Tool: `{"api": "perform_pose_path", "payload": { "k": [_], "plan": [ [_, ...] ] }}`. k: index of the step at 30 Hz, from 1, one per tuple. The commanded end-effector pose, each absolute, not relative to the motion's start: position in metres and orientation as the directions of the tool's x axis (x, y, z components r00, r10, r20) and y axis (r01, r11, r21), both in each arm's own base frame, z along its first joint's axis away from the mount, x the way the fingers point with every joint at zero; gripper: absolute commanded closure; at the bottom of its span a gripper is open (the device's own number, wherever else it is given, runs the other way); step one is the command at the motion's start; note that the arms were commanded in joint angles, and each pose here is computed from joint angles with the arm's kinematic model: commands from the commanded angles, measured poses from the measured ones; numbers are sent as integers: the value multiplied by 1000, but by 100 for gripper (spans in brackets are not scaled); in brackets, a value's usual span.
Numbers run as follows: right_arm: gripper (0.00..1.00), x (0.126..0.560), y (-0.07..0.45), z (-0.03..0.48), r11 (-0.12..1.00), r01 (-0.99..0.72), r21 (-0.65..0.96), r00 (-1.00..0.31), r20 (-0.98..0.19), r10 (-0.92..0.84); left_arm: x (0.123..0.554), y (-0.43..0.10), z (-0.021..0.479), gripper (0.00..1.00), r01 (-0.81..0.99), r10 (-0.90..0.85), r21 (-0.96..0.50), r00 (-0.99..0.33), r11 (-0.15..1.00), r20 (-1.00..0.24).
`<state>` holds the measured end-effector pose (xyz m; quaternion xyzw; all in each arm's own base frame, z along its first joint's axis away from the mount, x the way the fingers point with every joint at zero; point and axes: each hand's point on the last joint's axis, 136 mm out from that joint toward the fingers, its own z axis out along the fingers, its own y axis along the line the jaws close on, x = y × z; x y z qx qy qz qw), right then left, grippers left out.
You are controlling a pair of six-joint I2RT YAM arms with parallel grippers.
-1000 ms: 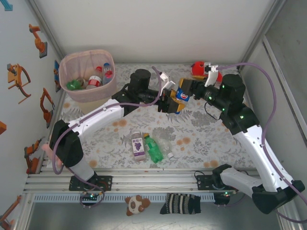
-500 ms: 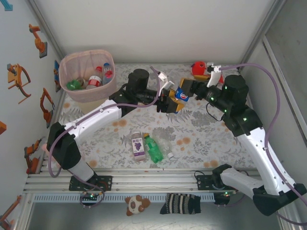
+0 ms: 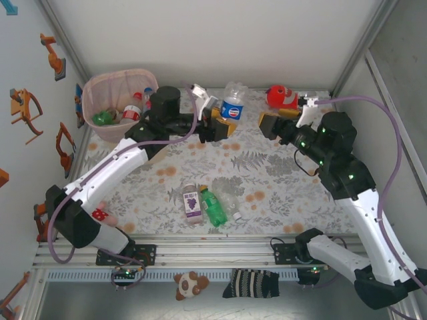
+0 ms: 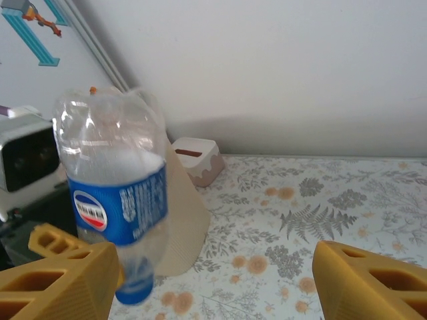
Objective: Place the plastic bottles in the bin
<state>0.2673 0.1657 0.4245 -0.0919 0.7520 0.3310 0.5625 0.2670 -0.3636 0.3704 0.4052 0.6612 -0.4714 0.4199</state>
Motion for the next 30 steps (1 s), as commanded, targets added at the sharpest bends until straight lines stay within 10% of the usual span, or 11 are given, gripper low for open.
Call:
{"api": "perform_pose_path", "payload": {
  "k": [1,9,30],
  "plan": [
    [25,261,157,433,783,-500,369,-318,-920,231,289,-333,379,49,884,138,-239,-317,402,-939],
    [25,261,155,427,792,-486,370,-333,-916,224,327,-259,388,49,700,95,-256,-420,666,-902],
    [26,277,170,418,777,-501,382,-372,-905,205,405,-72,351,53,124,-237,-385,-609,914,-757]
  ]
}}
